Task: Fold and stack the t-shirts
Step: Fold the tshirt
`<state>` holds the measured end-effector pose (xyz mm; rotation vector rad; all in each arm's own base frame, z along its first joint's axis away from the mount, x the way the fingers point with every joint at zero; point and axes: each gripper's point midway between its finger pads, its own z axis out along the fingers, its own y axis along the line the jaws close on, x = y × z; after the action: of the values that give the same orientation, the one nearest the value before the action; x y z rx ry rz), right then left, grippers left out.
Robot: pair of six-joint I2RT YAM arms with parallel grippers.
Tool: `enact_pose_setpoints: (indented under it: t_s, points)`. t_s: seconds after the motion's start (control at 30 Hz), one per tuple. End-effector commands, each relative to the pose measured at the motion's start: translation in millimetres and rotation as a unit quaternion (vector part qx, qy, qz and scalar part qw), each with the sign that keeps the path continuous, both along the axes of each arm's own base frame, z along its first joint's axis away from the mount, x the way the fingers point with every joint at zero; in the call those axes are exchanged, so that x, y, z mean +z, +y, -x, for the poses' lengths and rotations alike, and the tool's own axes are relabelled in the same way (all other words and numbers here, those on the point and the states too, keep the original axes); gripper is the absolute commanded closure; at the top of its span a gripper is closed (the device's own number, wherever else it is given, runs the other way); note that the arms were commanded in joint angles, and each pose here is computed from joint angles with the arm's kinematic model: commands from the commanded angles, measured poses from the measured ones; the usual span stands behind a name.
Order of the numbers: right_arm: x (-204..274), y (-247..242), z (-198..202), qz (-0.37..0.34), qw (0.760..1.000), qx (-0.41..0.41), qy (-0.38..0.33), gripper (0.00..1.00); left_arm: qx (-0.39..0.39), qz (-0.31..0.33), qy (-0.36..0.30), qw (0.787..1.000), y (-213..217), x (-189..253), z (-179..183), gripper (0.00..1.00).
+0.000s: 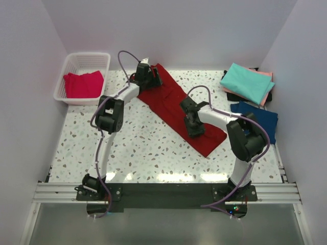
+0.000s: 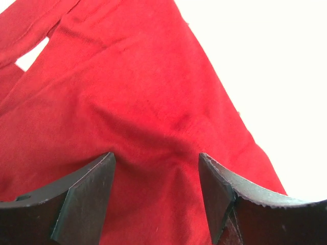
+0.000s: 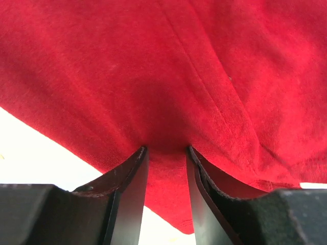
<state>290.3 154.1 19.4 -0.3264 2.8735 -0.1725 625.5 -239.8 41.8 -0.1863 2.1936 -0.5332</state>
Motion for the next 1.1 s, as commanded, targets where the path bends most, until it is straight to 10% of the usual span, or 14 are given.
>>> enact_pose_setpoints:
  t_s: [0.0, 0.67, 1.07]
  points:
    - [-9, 16, 16, -0.04, 0.998, 0.028, 0.035, 0.59, -0.027, 0.086, -0.037, 0.995, -11, 9, -21, 0.28]
    - [17, 141, 90, -0.142, 0.973, 0.16, 0.085, 0.6, -0.011, 0.212, -0.142, 0.967, -15, 69, -65, 0.22]
    - [37, 186, 109, -0.173, 0.961, 0.209, 0.054, 0.6, -0.045, 0.169, -0.172, 0.969, -9, 116, -50, 0.2]
